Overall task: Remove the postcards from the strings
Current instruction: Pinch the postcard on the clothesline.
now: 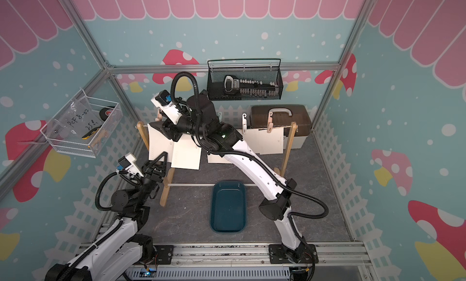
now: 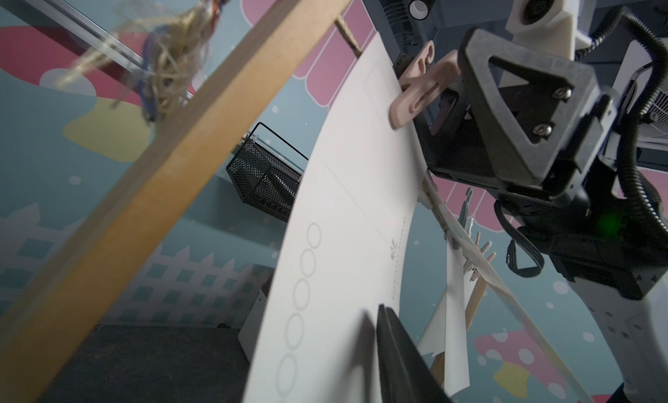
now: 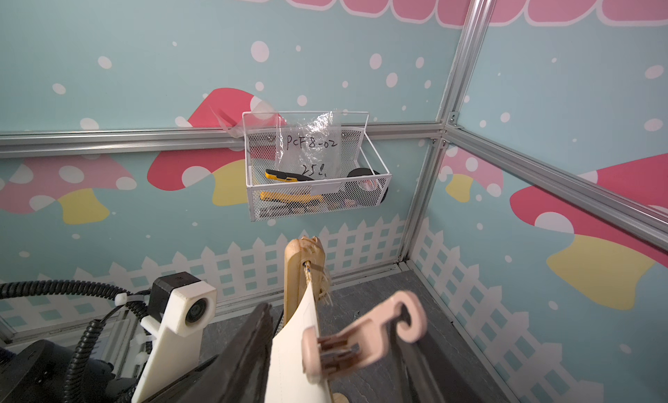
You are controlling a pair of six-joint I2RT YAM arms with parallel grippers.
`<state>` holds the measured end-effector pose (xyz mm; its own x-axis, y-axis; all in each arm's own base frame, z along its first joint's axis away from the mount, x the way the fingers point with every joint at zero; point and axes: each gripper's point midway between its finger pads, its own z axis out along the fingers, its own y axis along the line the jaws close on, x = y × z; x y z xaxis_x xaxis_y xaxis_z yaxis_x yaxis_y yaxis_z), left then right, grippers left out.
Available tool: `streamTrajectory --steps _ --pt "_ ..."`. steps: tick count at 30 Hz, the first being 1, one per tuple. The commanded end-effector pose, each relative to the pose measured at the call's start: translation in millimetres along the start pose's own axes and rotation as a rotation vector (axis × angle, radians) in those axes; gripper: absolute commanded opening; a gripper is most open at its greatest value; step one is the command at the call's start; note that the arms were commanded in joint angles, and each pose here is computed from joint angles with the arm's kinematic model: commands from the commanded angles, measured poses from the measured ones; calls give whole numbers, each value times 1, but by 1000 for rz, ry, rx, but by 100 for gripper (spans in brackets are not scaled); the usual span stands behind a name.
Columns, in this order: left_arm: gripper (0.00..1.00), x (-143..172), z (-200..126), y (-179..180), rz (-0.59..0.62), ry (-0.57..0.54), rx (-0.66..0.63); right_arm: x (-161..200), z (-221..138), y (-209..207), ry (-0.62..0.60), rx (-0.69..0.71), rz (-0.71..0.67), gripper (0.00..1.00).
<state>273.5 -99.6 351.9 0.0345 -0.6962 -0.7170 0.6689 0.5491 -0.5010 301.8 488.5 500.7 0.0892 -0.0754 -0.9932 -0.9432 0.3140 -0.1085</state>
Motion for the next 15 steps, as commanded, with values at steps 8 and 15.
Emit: streamTrajectory --steps 8,15 --pt "18 3 -8 -6 26 23 1 -16 -9 3 -37 -8 -29 48" --pt "16 3 -8 -4 17 19 -7 -19 -9 8 -50 -37 -28 39"
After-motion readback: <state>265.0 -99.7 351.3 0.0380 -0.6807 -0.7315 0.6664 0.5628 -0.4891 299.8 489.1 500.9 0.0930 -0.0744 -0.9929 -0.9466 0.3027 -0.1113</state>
